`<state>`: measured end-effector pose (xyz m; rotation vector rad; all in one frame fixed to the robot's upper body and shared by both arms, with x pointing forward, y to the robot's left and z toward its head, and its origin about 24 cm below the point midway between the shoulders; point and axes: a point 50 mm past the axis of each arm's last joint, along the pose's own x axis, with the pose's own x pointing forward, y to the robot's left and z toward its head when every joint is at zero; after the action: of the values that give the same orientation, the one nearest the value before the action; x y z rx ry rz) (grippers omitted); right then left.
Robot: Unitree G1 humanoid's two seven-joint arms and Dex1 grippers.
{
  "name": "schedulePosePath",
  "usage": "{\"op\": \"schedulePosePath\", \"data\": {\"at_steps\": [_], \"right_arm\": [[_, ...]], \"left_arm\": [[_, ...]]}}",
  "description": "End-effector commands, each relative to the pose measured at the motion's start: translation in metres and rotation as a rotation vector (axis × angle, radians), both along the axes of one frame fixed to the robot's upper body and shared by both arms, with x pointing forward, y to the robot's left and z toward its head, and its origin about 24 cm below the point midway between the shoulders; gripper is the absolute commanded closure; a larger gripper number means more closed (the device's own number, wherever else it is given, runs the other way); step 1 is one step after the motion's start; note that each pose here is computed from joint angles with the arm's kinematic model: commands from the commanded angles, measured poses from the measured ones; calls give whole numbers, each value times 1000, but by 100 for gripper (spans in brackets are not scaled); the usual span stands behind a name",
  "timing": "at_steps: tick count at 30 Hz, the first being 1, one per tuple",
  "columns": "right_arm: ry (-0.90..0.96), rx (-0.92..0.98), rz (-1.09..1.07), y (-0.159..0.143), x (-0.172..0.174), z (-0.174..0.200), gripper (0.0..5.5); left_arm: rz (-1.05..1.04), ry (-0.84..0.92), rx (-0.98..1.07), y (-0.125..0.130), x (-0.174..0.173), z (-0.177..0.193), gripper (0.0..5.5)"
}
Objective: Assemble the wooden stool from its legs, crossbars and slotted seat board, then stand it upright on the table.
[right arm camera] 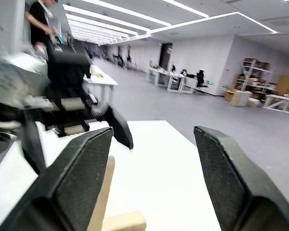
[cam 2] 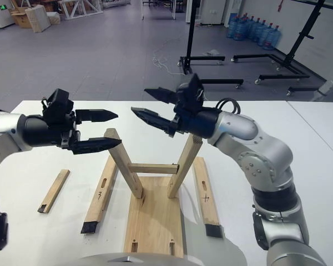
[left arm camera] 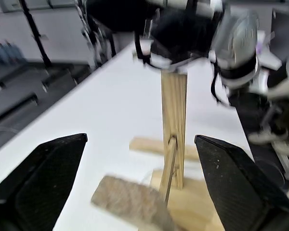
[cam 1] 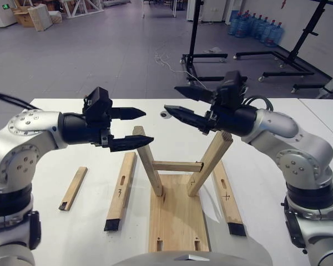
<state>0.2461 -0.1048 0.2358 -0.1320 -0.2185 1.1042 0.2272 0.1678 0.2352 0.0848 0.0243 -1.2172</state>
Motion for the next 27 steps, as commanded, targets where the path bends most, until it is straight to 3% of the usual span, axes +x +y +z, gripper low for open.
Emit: {"op": "schedulePosePath", "data": {"at_steps": [1, 8, 16, 27], "right_arm": [[-106, -136, -116, 7, -3, -24, 242], [-178, -250, -279, 9, -1, -51, 242], [-310, -372, -263, 22, -3, -63, 242], [31, -696, -68, 27, -1, -126, 242]], "left_arm": [[230, -94, -206, 10, -7, 2, 141], [601, -163, -341, 35, -17, -7, 141], [688, -150, -328, 34, -2, -15, 141], [668, -98, -269, 20, 14, -30, 141]]}}
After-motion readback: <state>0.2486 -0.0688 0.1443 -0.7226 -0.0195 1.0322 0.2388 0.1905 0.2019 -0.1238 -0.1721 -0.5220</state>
